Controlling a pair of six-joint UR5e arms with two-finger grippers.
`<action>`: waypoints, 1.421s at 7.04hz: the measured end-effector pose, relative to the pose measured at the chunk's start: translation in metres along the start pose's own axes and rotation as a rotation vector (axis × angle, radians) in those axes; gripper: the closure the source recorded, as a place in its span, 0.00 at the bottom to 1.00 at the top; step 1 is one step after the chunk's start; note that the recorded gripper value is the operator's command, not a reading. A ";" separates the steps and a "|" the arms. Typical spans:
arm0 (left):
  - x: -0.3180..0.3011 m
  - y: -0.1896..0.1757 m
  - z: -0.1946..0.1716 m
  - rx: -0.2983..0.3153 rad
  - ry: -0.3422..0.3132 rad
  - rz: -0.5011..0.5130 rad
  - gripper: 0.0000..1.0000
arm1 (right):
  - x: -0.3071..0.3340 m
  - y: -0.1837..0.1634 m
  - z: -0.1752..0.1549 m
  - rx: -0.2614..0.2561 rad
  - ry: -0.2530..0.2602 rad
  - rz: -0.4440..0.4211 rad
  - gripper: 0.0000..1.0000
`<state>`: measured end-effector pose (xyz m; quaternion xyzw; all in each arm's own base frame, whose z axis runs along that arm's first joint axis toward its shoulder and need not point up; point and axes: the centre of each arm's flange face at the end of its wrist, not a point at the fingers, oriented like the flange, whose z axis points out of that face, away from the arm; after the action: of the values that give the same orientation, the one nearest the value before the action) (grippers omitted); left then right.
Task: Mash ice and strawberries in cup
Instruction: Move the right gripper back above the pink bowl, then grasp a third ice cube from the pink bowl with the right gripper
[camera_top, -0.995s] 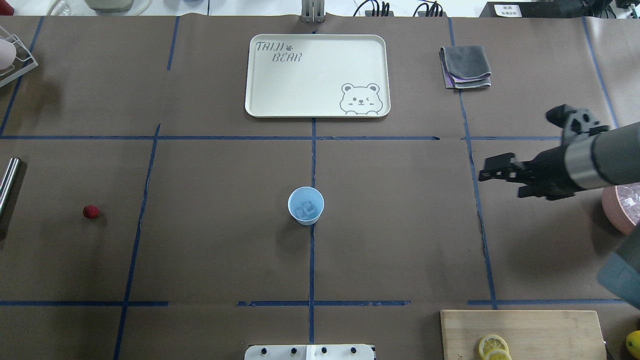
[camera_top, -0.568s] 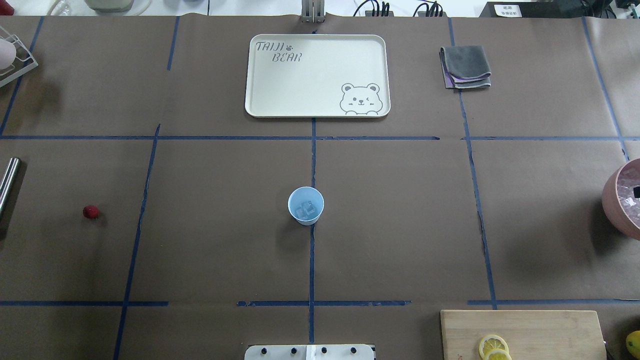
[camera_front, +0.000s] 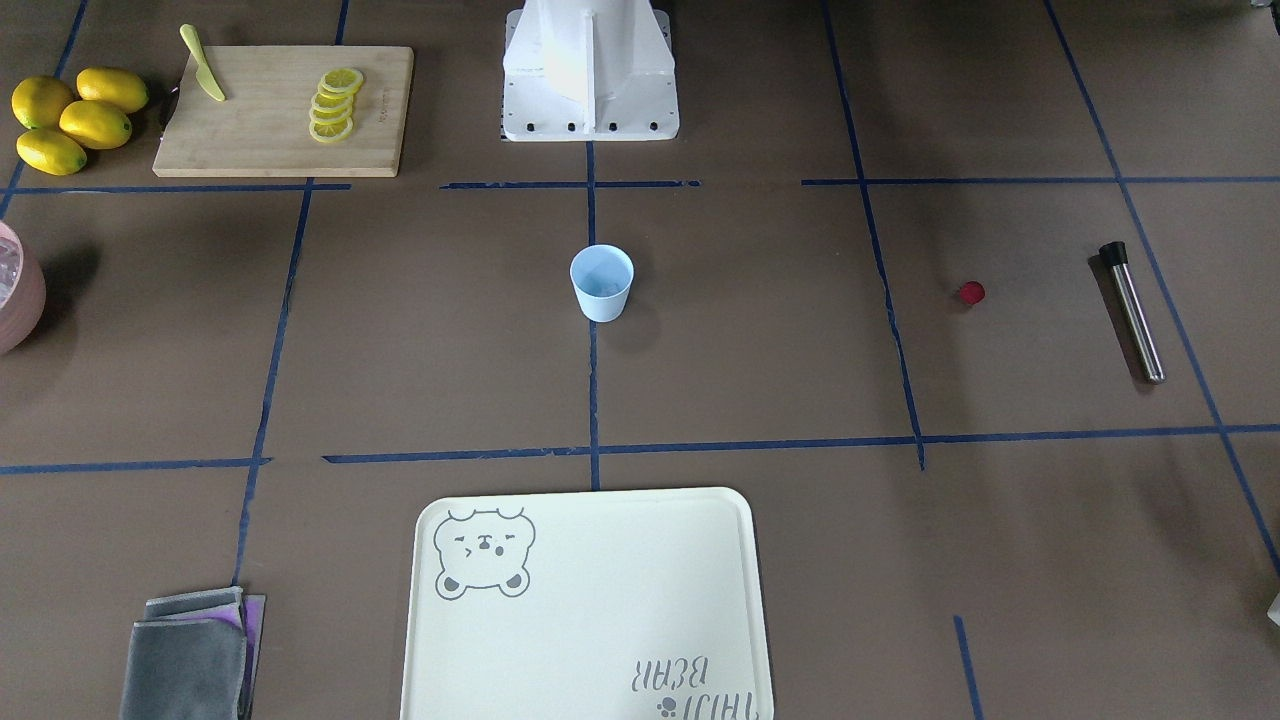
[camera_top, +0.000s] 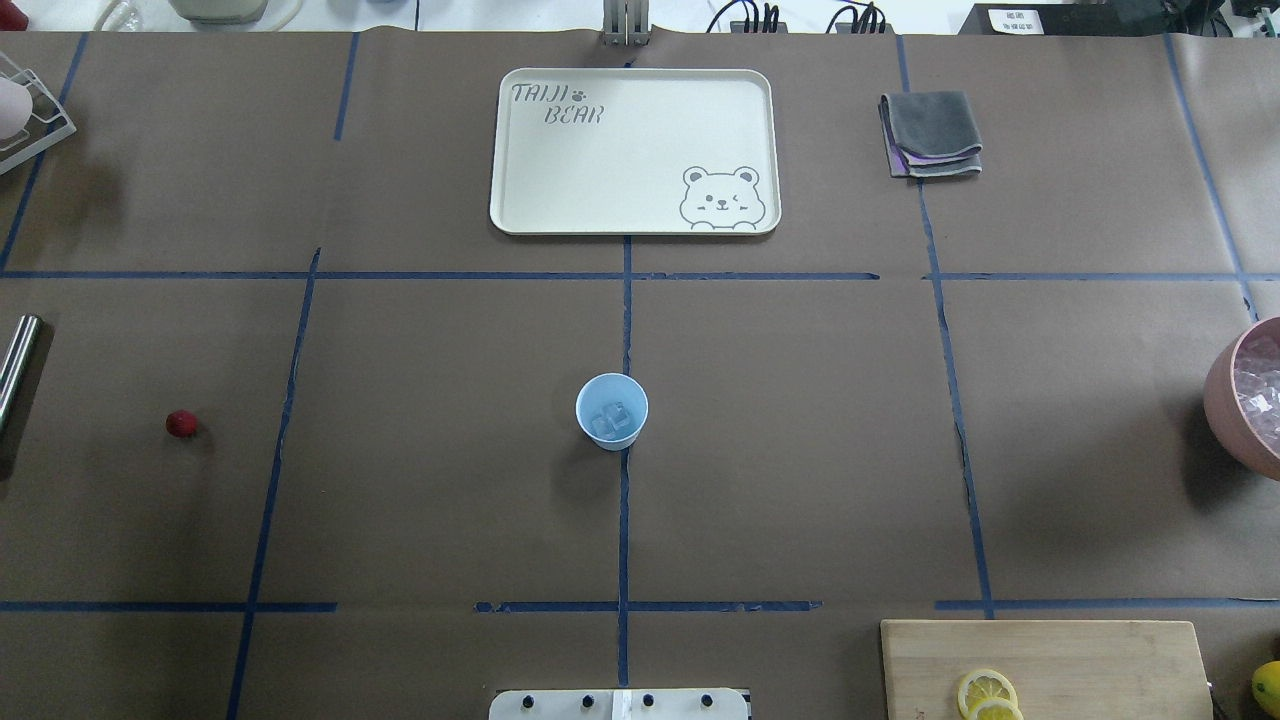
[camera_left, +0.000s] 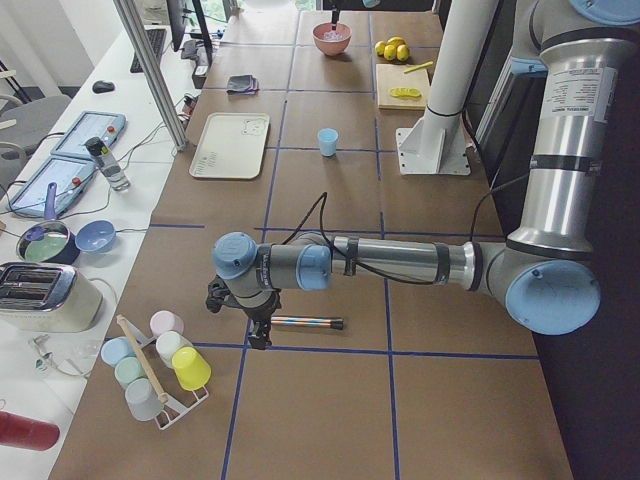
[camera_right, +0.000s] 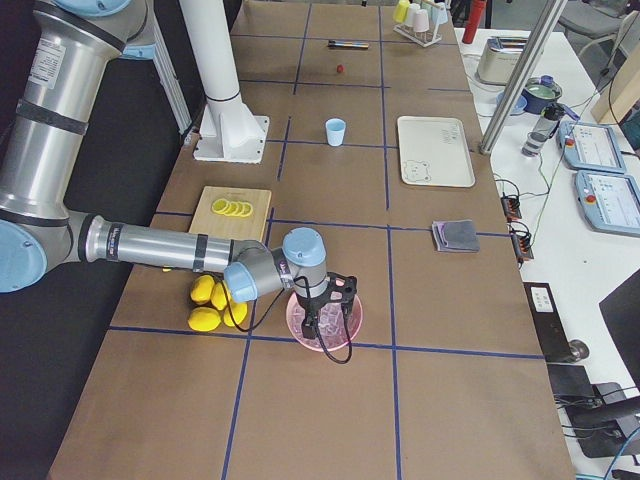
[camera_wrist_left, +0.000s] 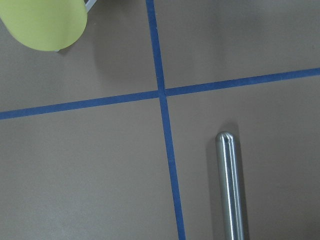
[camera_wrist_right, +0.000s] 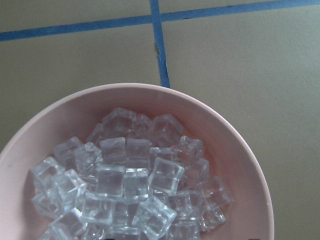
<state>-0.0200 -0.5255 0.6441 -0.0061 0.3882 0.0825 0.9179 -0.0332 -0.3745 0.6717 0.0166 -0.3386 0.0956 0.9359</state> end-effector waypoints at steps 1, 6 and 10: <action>0.000 0.000 0.000 0.003 0.000 0.002 0.00 | -0.001 -0.004 0.002 0.003 0.004 0.027 0.08; 0.002 -0.001 -0.002 0.008 -0.001 0.004 0.00 | -0.004 -0.017 0.021 -0.040 -0.018 0.110 0.10; 0.002 0.002 -0.002 0.010 -0.001 0.004 0.00 | -0.007 -0.014 0.025 -0.051 -0.056 0.174 0.24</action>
<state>-0.0207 -0.5229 0.6410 -0.0009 0.3880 0.0825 0.9180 -0.0514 -0.3922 0.6872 -0.0341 -0.3670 0.1673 0.9144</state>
